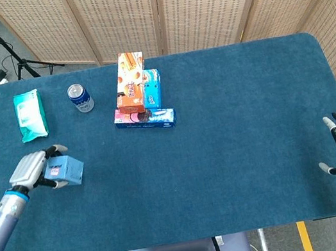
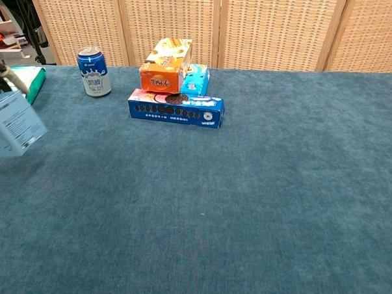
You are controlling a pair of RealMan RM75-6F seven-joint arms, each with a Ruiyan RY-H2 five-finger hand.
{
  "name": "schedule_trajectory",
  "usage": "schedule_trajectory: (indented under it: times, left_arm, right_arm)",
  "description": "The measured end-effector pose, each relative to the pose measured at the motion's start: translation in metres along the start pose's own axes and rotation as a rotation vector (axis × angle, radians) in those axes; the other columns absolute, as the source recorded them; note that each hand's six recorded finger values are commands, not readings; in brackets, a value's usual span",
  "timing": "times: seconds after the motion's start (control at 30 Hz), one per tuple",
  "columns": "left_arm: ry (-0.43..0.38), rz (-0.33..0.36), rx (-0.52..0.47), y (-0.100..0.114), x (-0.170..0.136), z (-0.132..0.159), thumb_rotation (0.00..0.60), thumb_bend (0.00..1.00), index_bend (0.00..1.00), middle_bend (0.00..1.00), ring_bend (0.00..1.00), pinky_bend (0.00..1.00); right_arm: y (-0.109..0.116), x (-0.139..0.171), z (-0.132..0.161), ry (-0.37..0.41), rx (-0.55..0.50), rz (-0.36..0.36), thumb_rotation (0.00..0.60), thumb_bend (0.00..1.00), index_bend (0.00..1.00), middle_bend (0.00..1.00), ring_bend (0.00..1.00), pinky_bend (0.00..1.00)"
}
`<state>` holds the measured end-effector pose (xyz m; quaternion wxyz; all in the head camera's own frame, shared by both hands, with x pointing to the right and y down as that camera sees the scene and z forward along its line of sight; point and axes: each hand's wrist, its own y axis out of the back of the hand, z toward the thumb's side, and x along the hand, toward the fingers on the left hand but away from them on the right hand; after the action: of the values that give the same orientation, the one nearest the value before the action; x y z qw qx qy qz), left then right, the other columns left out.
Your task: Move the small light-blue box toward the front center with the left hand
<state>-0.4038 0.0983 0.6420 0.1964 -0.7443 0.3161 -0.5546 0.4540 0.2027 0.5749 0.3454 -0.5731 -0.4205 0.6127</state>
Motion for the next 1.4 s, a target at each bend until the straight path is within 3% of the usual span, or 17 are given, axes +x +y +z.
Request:
schedule_trajectory:
  times: [0.3, 0.37, 0.4, 0.43, 0.5, 0.63, 0.9, 1.07, 1.27, 1.4]
  left_arm:
    - [0.159, 0.075, 0.135, -0.015, -0.014, -0.017, 0.6, 0.0, 0.29, 0.41, 0.31, 0.3]
    - [0.177, 0.064, 0.125, -0.026, -0.011, -0.015, 0.6, 0.0, 0.29, 0.32, 0.26, 0.3]
    - [0.178, 0.055, 0.118, -0.031, -0.01, -0.014, 0.6, 0.0, 0.26, 0.21, 0.17, 0.28]
    - [0.177, 0.045, 0.114, -0.035, -0.009, -0.013, 0.6, 0.0, 0.19, 0.1, 0.08, 0.25]
    - [0.172, 0.023, 0.109, -0.04, -0.01, -0.012, 0.6, 0.0, 0.07, 0.0, 0.0, 0.15]
    - [0.137, 0.025, 0.111, -0.039, -0.011, -0.01, 0.6, 0.0, 0.0, 0.0, 0.0, 0.05]
    - [0.021, 0.023, 0.179, -0.033, -0.034, 0.002, 0.6, 0.0, 0.0, 0.0, 0.0, 0.05]
    - [0.006, 0.004, 0.23, -0.035, -0.033, 0.0, 0.6, 0.0, 0.01, 0.0, 0.0, 0.05]
    - [0.003, -0.001, 0.253, -0.046, -0.013, 0.0, 0.6, 0.0, 0.12, 0.11, 0.06, 0.11]
    - [-0.003, -0.001, 0.27, -0.051, -0.006, 0.005, 0.6, 0.0, 0.32, 0.31, 0.21, 0.19]
  right_arm:
    - [0.01, 0.005, -0.006, 0.0, -0.033, -0.022, 0.6, 0.0, 0.0, 0.0, 0.0, 0.0]
    - [0.012, 0.006, -0.008, -0.003, -0.04, -0.028, 0.6, 0.0, 0.0, 0.0, 0.0, 0.0]
    - [0.014, 0.007, -0.009, -0.005, -0.045, -0.03, 0.6, 0.0, 0.0, 0.0, 0.0, 0.0]
    - [0.015, 0.007, -0.01, -0.006, -0.047, -0.032, 0.6, 0.0, 0.0, 0.0, 0.0, 0.0]
    - [0.016, 0.007, -0.01, -0.006, -0.054, -0.033, 0.6, 0.0, 0.0, 0.0, 0.0, 0.0]
    - [0.017, 0.008, -0.011, -0.004, -0.055, -0.037, 0.6, 0.0, 0.0, 0.0, 0.0, 0.0]
    - [0.019, 0.01, -0.01, 0.001, -0.059, -0.039, 0.6, 0.0, 0.0, 0.0, 0.0, 0.0]
    - [0.018, 0.009, -0.011, 0.002, -0.061, -0.035, 0.6, 0.0, 0.0, 0.0, 0.0, 0.0]
    - [0.018, 0.008, -0.012, -0.002, -0.065, -0.032, 0.6, 0.0, 0.0, 0.0, 0.0, 0.0]
    - [0.018, 0.008, -0.014, -0.008, -0.069, -0.034, 0.6, 0.0, 0.0, 0.0, 0.0, 0.0]
